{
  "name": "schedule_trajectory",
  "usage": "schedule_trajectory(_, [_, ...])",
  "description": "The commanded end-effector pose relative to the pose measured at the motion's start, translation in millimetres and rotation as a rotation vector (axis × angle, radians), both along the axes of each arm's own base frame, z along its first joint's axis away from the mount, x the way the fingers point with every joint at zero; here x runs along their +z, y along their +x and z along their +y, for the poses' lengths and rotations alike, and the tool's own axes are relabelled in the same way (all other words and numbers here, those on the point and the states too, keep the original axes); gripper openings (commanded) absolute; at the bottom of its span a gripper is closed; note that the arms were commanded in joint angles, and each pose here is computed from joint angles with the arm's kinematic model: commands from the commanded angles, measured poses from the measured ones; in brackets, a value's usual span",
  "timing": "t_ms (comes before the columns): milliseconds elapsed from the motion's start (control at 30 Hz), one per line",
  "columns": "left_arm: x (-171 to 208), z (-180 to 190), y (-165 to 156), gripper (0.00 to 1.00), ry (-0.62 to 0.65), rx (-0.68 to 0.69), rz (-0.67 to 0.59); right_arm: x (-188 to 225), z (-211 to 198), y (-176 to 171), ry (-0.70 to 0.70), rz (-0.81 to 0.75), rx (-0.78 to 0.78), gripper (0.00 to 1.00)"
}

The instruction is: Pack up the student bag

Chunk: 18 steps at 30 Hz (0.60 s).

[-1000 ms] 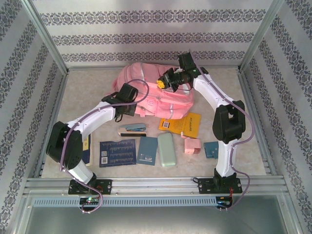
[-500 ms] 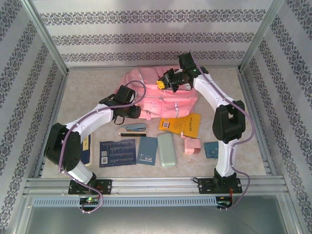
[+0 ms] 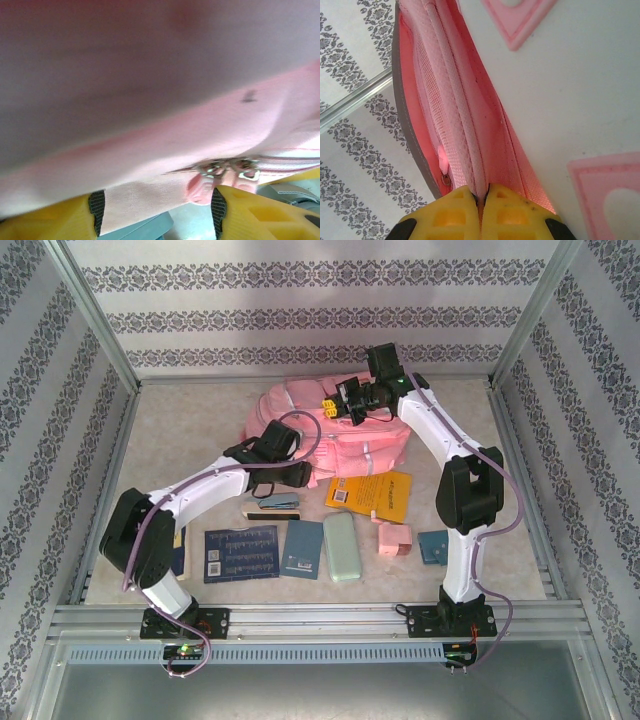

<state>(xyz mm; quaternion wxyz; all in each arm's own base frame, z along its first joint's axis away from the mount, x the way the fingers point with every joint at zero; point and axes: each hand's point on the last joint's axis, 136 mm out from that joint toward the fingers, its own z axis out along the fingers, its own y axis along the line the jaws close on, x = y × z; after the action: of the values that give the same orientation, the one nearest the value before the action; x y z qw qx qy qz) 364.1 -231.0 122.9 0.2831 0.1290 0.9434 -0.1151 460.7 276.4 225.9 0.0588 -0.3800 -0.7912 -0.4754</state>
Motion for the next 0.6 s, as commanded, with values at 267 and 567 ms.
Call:
schedule_trajectory(267, [-15,8,6,0.54,0.206,0.081,-0.022,75,26,-15,0.157,-0.124,0.052,0.00])
schedule_trajectory(567, [-2,9,19,0.32,0.250,0.072,-0.074,81,36,-22,0.176,-0.136,0.087,0.00])
